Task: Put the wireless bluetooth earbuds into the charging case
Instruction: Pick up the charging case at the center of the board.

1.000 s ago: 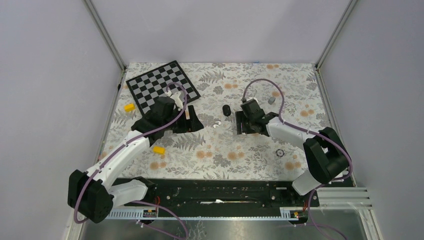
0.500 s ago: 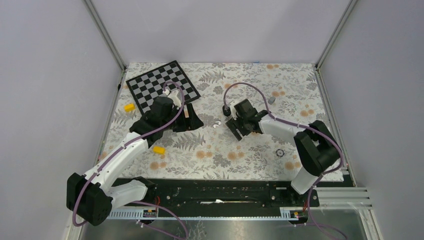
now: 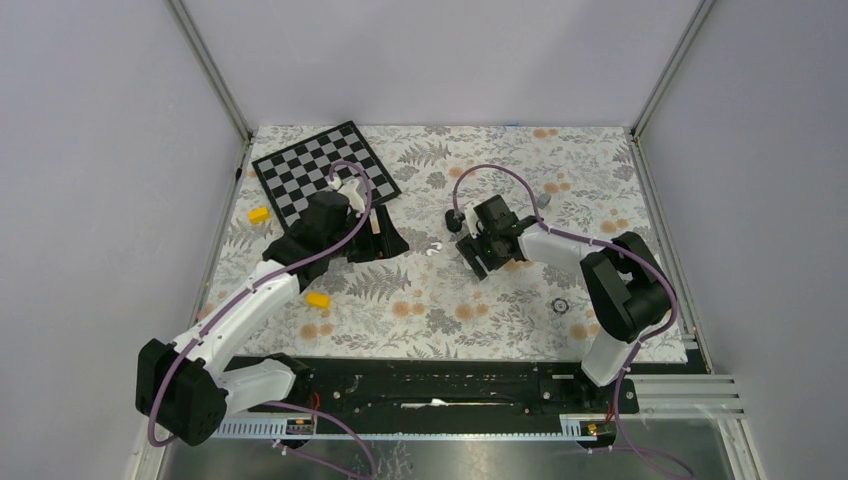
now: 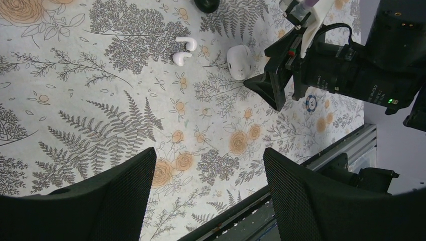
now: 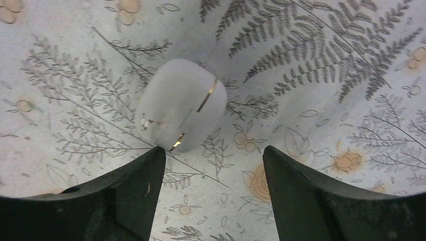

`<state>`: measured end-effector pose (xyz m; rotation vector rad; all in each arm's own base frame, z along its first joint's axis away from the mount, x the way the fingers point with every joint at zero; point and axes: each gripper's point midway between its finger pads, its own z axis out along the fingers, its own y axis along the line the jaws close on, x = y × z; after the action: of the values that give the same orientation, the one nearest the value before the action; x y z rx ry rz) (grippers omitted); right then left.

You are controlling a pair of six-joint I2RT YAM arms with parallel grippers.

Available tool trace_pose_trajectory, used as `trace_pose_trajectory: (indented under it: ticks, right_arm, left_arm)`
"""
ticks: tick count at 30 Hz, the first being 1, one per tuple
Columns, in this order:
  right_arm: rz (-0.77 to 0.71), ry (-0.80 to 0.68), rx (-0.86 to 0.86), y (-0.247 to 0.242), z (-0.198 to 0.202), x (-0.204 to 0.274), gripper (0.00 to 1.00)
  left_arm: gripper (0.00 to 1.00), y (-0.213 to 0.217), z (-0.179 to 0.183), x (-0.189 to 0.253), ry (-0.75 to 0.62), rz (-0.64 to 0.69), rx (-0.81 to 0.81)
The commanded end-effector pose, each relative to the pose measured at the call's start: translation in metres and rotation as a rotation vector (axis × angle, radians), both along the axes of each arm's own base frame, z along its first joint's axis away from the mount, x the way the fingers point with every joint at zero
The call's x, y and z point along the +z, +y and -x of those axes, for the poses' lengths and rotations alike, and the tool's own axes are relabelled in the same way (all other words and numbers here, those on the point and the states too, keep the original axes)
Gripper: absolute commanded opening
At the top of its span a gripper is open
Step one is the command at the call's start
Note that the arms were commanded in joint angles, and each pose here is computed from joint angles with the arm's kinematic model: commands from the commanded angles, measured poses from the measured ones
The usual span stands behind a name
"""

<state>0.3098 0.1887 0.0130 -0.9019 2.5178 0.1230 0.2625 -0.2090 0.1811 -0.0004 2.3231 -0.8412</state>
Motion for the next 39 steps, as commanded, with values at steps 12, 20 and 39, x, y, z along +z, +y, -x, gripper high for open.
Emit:
trace_pose_trajectory:
  ticks: [12, 20, 39]
  right_arm:
    - [-0.211, -0.015, -0.039, 0.037, -0.005, 0.043, 0.88]
    - [-0.188, -0.058, -0.378, 0.045, -0.019, 0.038, 0.82]
    - [-0.093, -0.097, -0.523, 0.040, -0.021, 0.009, 0.44]
  left_arm:
    - [0.80, -0.007, -0.004, 0.012, -0.034, 0.047, -0.002]
    - [0.82, -0.006, -0.002, 0.008, -0.020, 0.061, 0.018]
    - [0.83, -0.004, 0.008, -0.003, 0.014, 0.058, 0.010]
